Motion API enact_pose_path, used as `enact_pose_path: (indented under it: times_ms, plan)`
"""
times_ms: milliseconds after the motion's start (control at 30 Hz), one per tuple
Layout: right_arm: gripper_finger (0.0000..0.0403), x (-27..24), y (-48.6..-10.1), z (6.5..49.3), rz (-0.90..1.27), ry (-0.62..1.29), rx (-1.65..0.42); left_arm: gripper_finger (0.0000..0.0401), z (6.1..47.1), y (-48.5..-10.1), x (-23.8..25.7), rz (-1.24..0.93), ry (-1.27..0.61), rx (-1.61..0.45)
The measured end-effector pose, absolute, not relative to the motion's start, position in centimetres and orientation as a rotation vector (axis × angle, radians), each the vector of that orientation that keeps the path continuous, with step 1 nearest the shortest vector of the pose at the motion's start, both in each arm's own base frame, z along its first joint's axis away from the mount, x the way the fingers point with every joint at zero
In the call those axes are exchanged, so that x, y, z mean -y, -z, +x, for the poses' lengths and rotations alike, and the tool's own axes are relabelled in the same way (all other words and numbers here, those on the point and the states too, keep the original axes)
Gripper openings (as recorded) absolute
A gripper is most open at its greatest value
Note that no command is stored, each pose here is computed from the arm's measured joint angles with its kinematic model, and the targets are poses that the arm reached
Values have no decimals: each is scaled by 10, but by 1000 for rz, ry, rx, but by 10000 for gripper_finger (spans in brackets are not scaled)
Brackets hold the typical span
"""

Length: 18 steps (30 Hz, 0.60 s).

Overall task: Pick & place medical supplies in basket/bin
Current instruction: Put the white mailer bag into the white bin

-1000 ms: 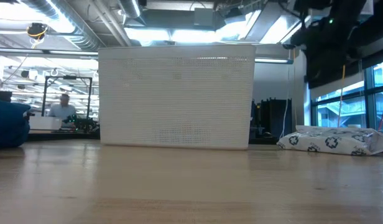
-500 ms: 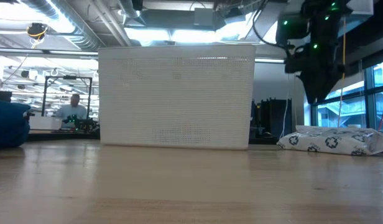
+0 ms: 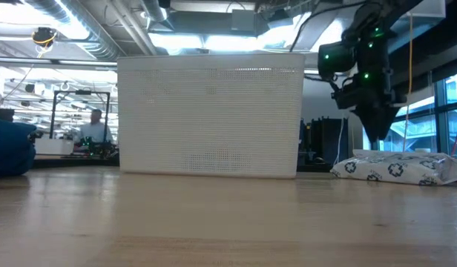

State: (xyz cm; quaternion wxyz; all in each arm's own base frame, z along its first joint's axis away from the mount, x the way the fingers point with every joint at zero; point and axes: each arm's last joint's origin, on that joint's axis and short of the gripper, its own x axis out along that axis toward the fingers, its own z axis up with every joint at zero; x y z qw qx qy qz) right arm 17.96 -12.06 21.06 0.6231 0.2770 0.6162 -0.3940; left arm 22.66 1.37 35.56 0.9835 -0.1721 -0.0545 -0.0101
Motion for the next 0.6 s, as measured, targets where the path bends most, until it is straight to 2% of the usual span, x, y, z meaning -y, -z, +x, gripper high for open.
enact_pose_path:
  times_ms: [233, 600]
  plan:
    - [171, 131, -196, 185, 652, 875, -1473, 187, 227, -356, -13, -346, 24, 109]
    - [61, 138, -185, 186, 657, 868, -1513, 187, 227, -355, -13, -347, 22, 105]
